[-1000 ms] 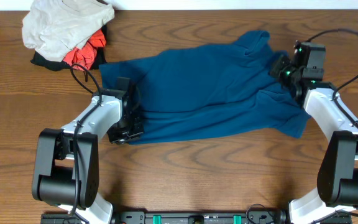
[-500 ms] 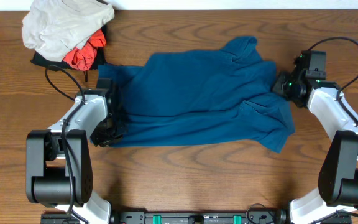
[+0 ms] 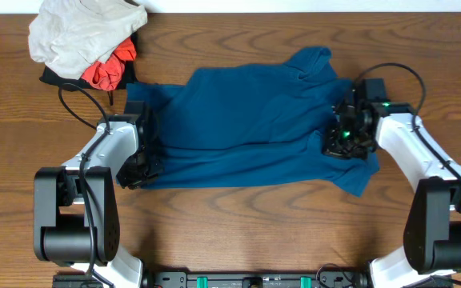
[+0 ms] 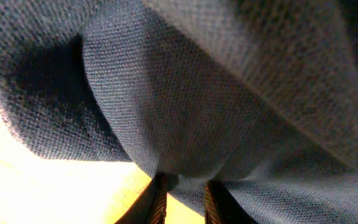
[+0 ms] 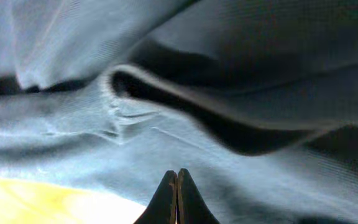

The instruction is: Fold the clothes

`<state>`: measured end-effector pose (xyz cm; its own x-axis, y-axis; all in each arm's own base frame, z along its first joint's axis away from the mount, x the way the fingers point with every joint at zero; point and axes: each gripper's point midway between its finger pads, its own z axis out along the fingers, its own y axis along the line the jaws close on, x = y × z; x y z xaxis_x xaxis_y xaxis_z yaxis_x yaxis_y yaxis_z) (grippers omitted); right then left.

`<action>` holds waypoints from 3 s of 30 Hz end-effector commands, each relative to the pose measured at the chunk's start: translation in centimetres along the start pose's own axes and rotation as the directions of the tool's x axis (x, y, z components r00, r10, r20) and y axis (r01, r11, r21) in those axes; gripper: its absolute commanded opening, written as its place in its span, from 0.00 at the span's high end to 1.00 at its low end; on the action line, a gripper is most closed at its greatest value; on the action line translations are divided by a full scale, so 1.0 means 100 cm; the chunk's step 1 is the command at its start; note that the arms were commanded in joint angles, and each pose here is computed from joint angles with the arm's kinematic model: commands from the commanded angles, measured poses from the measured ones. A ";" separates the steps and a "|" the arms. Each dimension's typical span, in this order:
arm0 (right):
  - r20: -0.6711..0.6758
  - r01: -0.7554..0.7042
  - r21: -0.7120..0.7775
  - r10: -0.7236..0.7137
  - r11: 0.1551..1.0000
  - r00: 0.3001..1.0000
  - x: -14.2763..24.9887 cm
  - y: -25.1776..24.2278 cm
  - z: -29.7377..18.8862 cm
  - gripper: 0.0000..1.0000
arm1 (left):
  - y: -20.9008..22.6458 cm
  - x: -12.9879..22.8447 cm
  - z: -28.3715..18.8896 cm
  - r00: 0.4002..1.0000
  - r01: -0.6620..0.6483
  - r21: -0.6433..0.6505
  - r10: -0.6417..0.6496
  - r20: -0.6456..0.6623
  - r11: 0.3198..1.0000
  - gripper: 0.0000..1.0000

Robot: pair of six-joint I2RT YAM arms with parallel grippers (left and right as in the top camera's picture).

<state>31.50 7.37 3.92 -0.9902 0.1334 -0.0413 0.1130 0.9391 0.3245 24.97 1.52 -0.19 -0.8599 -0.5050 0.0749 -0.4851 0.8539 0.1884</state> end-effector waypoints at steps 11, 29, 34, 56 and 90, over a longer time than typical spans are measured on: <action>0.074 -0.052 0.114 0.044 0.992 0.996 -0.009 -0.014 -0.002 0.92 | -0.027 0.022 -0.023 0.986 -0.157 0.174 0.164 -0.028 0.972 0.79; 0.136 -0.088 0.130 0.070 0.988 0.988 -0.008 -0.031 0.026 0.92 | -0.107 0.033 -0.060 0.962 -0.269 0.370 0.229 0.147 0.889 0.79; 0.165 -0.102 0.158 0.076 0.982 0.983 -0.014 -0.039 0.024 0.92 | -0.085 0.022 -0.041 0.971 -0.226 0.239 0.196 0.139 0.944 0.79; 0.218 -0.229 0.161 0.191 0.960 0.957 -0.025 -0.078 0.010 0.98 | -0.035 -0.005 0.000 0.996 -0.071 0.076 0.066 0.059 0.995 0.79; 0.311 -0.583 0.392 0.494 0.712 0.812 0.016 -0.211 -0.034 0.99 | -0.010 -0.032 0.013 0.987 -0.120 -0.004 0.120 0.108 0.993 0.78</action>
<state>29.03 -9.31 0.11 -0.7725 0.6251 -0.1116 0.6248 0.7797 0.0420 28.63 0.94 -0.36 -0.9025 -0.4304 -0.0176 -0.4301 0.8981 0.0921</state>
